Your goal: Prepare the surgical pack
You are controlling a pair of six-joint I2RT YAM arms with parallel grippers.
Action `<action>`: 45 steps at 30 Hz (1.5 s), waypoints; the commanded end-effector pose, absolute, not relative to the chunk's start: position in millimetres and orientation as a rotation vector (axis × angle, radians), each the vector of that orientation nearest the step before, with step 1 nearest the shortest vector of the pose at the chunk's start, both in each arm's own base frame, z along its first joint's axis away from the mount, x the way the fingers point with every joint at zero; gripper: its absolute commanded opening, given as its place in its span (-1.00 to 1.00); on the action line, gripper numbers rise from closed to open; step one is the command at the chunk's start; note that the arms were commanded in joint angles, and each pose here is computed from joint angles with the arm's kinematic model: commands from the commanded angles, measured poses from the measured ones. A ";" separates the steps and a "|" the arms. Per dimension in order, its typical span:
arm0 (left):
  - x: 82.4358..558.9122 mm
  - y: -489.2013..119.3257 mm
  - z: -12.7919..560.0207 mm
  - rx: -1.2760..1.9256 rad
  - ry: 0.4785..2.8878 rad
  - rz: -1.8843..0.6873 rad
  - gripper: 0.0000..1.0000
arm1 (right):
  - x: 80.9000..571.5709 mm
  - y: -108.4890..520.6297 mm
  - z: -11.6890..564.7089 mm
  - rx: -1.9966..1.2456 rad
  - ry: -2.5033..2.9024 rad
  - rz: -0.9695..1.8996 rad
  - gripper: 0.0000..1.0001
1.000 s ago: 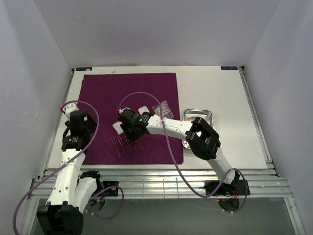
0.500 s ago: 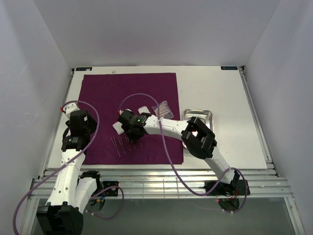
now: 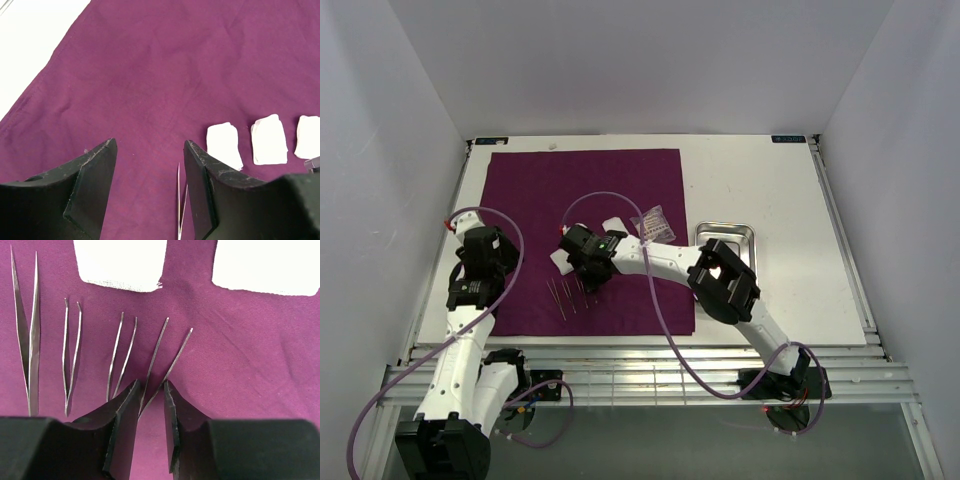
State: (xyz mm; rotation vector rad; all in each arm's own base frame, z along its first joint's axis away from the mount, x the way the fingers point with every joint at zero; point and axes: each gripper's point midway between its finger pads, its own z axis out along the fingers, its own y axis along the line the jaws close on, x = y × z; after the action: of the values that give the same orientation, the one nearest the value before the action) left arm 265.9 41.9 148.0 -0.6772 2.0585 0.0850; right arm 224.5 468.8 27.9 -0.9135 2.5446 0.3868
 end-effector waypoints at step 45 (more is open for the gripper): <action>246.7 -58.3 68.6 -0.641 2.896 -0.261 0.05 | 309.0 136.9 106.1 -0.221 2.457 0.014 -0.85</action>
State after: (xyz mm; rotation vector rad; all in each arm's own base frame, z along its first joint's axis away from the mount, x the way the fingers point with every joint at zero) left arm 250.3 -45.6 62.7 -0.7157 2.8470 -0.2808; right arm 292.6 140.9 98.9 -0.1818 2.5282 0.0016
